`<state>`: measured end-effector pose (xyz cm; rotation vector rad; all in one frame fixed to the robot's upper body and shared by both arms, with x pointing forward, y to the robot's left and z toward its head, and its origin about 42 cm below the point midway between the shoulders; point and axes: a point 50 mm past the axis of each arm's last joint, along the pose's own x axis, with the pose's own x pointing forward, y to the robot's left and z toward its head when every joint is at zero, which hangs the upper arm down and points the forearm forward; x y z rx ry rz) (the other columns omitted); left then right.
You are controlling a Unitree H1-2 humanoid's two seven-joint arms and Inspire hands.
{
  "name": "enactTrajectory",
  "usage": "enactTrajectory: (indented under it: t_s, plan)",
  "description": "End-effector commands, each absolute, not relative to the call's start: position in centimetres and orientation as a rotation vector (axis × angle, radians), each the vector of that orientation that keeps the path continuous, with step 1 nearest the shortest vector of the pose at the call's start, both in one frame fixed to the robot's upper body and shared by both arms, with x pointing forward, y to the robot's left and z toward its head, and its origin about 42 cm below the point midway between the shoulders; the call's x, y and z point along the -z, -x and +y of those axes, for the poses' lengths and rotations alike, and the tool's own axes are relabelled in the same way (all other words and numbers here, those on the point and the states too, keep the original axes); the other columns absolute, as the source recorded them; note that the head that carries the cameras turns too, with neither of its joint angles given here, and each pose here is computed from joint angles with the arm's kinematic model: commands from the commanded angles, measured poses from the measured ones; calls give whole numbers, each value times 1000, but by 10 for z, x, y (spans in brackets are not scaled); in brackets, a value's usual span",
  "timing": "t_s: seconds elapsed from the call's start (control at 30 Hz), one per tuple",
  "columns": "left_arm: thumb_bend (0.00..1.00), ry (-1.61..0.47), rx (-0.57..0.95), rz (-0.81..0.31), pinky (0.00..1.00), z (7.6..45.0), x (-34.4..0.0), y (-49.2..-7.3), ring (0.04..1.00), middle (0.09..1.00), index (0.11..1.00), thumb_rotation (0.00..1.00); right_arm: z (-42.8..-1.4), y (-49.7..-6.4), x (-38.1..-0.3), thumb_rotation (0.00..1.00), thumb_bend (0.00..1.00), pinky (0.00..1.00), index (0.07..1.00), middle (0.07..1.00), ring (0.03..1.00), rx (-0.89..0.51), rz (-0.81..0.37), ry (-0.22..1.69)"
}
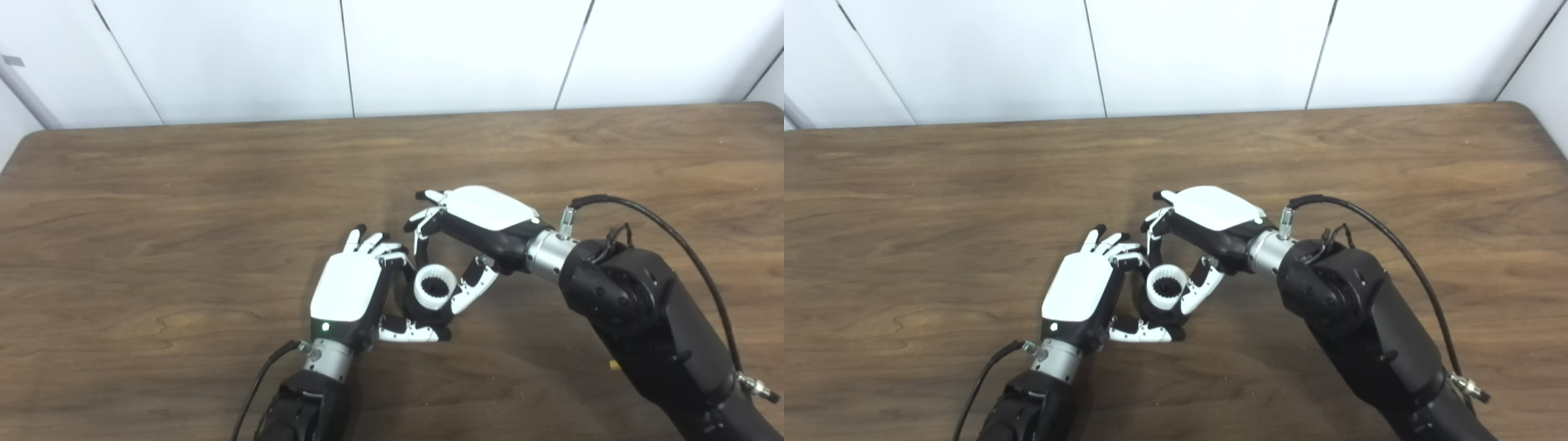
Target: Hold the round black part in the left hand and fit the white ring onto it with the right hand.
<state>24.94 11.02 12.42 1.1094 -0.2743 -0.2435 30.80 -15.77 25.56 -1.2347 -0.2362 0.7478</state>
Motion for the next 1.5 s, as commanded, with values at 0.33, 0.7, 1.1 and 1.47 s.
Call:
enactTrajectory:
  t_s: [0.33, 0.7, 1.1, 1.47]
  plan:
    - [524, -1119, 255, -278, 1000, 107, -126, -249, 886, 769, 483, 51, -157, -309, -260, 135, 525, 1000, 482, 832, 997, -726, -290, 1236]
    - [523, -1111, 257, -277, 1000, 104, -127, -250, 885, 768, 483, 51, -158, -310, -258, 133, 524, 1000, 482, 836, 1000, -724, -277, 1240]
    - [523, -1113, 260, -282, 1000, 102, -126, -250, 889, 773, 483, 51, -157, -312, -256, 132, 524, 1000, 483, 839, 1000, -721, -278, 1237]
    - [523, -1114, 262, -278, 1000, 101, -126, -250, 890, 774, 483, 51, -159, -315, -253, 131, 524, 1000, 483, 839, 1000, -721, -264, 1235]
